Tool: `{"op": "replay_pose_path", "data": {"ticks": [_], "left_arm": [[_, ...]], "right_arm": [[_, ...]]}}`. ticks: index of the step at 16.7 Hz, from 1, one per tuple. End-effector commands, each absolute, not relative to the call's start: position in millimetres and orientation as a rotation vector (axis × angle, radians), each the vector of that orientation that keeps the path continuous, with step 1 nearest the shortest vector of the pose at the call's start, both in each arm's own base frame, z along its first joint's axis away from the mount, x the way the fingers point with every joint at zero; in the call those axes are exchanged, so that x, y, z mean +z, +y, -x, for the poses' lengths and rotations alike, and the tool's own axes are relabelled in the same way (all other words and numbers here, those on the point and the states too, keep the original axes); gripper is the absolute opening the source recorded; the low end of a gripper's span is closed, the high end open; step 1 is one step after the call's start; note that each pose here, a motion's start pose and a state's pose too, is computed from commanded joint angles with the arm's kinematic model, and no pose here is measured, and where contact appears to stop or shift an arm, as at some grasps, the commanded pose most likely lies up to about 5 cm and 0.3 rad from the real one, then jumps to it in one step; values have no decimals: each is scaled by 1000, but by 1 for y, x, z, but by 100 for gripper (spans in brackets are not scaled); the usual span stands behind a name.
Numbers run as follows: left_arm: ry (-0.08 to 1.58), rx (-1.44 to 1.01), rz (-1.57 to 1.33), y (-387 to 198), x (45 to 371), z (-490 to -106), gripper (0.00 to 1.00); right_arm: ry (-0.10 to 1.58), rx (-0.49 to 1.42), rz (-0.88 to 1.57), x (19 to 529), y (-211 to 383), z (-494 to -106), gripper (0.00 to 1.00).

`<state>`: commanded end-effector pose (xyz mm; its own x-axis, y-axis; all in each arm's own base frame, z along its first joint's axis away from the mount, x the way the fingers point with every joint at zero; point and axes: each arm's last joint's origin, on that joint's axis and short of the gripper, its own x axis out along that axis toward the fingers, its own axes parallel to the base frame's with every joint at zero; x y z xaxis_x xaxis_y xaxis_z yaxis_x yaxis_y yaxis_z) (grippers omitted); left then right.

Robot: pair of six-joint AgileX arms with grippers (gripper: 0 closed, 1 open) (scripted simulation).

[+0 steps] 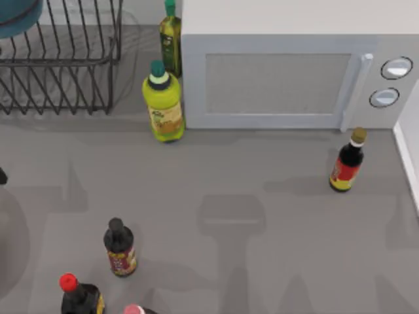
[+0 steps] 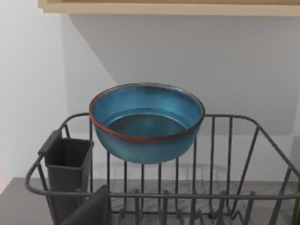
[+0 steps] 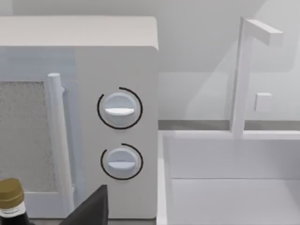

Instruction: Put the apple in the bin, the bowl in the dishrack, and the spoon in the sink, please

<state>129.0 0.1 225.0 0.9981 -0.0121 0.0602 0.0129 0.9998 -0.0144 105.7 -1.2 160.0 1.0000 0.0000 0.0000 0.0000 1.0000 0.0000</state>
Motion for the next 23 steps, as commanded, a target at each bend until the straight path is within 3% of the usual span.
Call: {"op": "replay_pose_path", "data": {"ticks": [7,15,19,23], "left_arm": [[-4,-1,1,-1,162,-106,100],[0,0,0,-1,160,-106,100],[0,0,0,-1,160,-106,100],[0,0,0,-1,160,-106,100]], "right_arm": [[0,0,0,160,-1,-106,100],[36,-6,16,165,-2,-106,100],[261,-22,87,181,-5,-112,100],[669,-4,168,192,-11,-134,100]]}}
